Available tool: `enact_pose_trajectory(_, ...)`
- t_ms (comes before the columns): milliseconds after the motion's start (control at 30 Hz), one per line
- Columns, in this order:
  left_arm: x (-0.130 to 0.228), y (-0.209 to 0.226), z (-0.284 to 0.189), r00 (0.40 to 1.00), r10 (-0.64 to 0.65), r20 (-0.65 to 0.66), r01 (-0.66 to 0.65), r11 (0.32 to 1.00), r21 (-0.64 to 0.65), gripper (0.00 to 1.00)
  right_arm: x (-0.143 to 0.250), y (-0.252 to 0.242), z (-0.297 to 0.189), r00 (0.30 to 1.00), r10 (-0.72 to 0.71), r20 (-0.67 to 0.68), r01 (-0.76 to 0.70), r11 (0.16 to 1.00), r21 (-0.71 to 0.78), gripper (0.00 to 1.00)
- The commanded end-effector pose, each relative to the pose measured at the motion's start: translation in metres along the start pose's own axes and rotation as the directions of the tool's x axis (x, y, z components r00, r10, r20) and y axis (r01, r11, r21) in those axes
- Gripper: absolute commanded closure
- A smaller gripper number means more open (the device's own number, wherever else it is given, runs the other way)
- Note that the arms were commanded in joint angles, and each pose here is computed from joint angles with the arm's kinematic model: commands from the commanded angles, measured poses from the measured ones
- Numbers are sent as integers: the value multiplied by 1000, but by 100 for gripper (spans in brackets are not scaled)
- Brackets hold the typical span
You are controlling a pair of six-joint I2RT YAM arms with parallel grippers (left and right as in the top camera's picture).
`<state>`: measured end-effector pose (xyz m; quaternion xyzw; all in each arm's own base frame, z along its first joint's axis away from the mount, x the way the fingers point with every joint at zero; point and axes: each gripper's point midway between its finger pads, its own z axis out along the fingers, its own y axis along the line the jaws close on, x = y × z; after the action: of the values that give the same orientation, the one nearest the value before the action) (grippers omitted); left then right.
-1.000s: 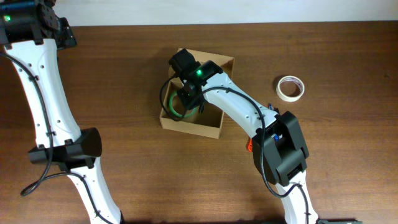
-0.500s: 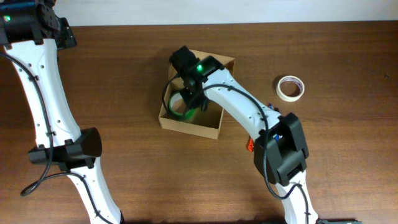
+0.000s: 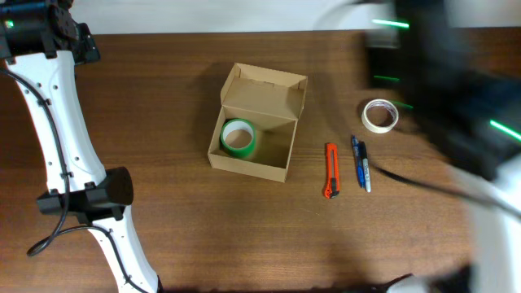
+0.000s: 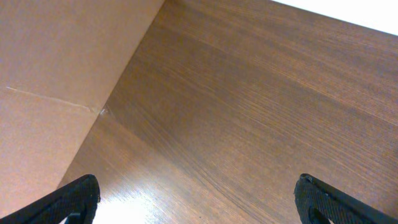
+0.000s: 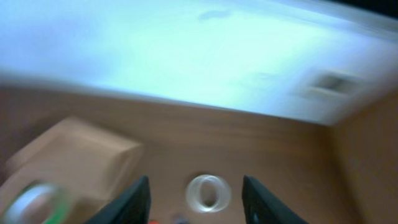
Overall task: Pack container
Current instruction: 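Move the right gripper to the white tape roll and grasp it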
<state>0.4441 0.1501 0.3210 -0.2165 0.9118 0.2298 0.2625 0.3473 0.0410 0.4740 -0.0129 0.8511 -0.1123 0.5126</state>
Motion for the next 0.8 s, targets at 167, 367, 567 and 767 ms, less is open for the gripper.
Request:
enact_pose_trajectory(167,-5,13,-17,999,-13,43,14,1000,-9,0,156,-117,35,859,432,-275,-352,889,294,47)
enact_pose_trajectory(367,-5,13,-17,999,-13,43,14,1000,-9,0,274,-94,121,552,640,-535,-492,767,411,47)
enact_pose_trajectory(567,-5,13,-17,999,-13,43,14,1000,-9,0,330,-53,195,332,634,-698,-548,732,404,47)
enact_pose_trajectory(767,-5,13,-17,999,-13,43,14,1000,-9,0,361,-38,235,263,613,-745,-563,725,397,47)
